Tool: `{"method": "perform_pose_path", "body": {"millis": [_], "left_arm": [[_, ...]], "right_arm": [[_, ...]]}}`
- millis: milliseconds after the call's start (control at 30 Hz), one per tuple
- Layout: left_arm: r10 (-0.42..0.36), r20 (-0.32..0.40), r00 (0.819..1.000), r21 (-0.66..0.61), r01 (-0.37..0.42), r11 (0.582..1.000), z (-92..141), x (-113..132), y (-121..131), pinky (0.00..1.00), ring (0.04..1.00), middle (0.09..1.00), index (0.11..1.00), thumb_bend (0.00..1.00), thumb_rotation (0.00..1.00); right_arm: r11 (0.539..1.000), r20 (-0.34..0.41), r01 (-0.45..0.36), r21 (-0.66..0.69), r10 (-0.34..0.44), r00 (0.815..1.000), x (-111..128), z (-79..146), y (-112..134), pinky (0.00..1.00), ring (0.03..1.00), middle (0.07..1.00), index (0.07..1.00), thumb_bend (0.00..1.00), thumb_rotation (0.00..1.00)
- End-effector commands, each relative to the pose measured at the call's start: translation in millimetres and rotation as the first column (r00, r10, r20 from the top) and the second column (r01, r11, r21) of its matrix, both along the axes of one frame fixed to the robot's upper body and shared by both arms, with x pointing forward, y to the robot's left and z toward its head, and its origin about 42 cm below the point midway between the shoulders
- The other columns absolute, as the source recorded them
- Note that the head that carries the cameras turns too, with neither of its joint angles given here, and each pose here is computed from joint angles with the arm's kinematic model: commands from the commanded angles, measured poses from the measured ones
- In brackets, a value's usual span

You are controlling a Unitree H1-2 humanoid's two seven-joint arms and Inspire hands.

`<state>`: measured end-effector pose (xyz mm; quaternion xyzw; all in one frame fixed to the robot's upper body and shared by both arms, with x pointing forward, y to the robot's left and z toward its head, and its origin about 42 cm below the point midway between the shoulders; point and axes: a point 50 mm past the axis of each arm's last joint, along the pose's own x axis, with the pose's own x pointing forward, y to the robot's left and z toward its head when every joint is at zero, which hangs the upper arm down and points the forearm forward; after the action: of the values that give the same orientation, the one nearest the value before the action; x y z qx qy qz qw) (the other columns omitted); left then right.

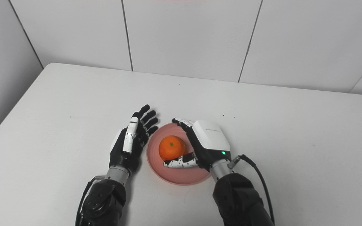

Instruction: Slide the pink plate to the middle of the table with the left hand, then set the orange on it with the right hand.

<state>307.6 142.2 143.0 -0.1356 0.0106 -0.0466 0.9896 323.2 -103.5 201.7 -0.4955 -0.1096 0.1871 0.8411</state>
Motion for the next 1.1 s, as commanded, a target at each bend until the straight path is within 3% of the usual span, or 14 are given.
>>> {"method": "perform_pose_path", "body": {"millis": [0,300,567,767,867,1067], "left_arm": [[0.000,0.013,1.000,-0.002,0.000,1.000,5,3,1,0.89,0.897,0.906,0.893,0.42,1.00],[-0.001,0.009,1.000,-0.003,0.001,1.000,5,2,3,0.89,0.901,0.908,0.897,0.41,1.00],[-0.008,0.012,1.000,-0.001,0.008,1.000,4,2,7,0.90,0.904,0.912,0.902,0.41,1.00],[-0.015,0.013,1.000,-0.009,0.015,1.000,3,2,10,0.90,0.909,0.917,0.907,0.41,1.00],[-0.015,0.012,1.000,-0.003,0.015,1.000,2,3,12,0.91,0.910,0.917,0.907,0.41,1.00],[-0.019,0.015,1.000,0.001,0.019,1.000,3,2,15,0.91,0.916,0.925,0.914,0.41,1.00]], "right_arm": [[0.999,0.079,-0.014,0.037,0.011,0.997,-1,19,-1,0.72,0.808,0.841,0.856,1.00,0.39],[0.996,0.113,-0.038,0.085,0.028,0.993,-2,26,-9,0.78,0.854,0.879,0.897,1.00,0.43],[0.974,0.002,-0.081,0.209,0.083,0.997,-8,30,-27,0.81,0.889,0.917,0.932,1.00,0.51],[0.932,-0.053,-0.092,0.351,0.118,0.992,-16,34,-45,0.84,0.913,0.943,0.948,1.00,0.49],[0.912,-0.030,-0.075,0.404,0.095,0.995,-18,33,-51,0.84,0.905,0.933,0.940,1.00,0.53],[0.882,0.030,0.017,0.471,-0.036,0.999,-26,28,-61,0.82,0.890,0.921,0.936,1.00,0.67]]}}
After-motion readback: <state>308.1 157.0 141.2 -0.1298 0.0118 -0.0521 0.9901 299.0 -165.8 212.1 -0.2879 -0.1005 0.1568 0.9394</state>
